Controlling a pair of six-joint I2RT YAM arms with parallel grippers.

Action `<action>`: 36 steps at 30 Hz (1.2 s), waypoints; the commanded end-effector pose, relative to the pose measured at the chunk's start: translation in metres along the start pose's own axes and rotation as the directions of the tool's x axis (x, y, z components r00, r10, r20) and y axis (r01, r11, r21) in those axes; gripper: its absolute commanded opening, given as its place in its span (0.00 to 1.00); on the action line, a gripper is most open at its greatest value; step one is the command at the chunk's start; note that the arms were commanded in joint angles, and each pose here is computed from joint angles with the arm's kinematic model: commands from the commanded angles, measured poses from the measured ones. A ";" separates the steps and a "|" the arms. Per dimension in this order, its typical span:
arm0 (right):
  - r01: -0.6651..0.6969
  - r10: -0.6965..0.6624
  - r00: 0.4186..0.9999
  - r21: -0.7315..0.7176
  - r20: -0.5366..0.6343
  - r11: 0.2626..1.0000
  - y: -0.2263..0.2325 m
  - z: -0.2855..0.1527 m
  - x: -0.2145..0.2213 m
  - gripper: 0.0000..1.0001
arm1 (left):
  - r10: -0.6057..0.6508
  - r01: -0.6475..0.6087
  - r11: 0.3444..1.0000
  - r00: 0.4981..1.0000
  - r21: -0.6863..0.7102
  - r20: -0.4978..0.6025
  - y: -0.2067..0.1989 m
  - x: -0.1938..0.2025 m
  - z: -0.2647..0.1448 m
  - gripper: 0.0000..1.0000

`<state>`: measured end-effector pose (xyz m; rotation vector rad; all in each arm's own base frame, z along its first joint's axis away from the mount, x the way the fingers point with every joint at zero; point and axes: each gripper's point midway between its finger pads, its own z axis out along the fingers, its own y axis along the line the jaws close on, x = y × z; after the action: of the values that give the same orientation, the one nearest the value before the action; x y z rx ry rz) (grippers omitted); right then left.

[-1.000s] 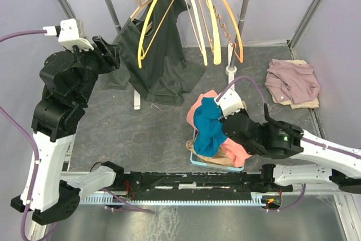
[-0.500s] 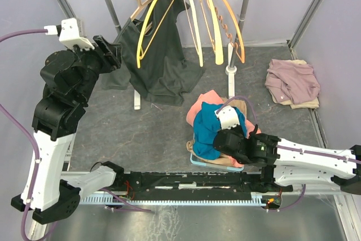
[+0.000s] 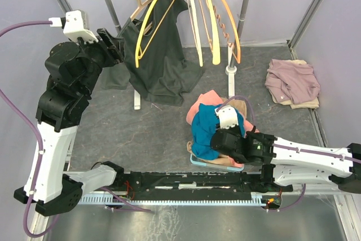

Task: Remove the t-shirt from the hanger
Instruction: Place the T-shirt in the bin, then pick up the hanger from the clothesline.

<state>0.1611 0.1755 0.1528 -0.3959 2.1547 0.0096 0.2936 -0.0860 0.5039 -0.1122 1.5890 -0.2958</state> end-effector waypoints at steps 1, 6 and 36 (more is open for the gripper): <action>-0.034 0.033 0.998 0.011 0.058 0.999 -0.008 -0.018 -0.034 0.42 | -0.053 0.050 0.998 0.995 0.043 0.080 -0.010 -0.027 -0.006 0.63; -0.025 0.024 0.994 0.010 0.103 1.000 -0.016 -0.038 -0.067 0.51 | -0.053 0.049 0.998 0.995 0.046 0.084 -0.011 -0.029 -0.006 0.63; 0.163 -0.035 0.794 -0.157 0.607 0.974 0.003 -0.155 -0.304 0.76 | -0.023 0.023 1.000 1.000 0.009 0.018 -0.025 -0.042 0.036 0.77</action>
<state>0.1928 0.2259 0.4350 -0.5360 1.6534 0.2362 0.3261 -0.0992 0.5376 -0.1216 1.5692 -0.2966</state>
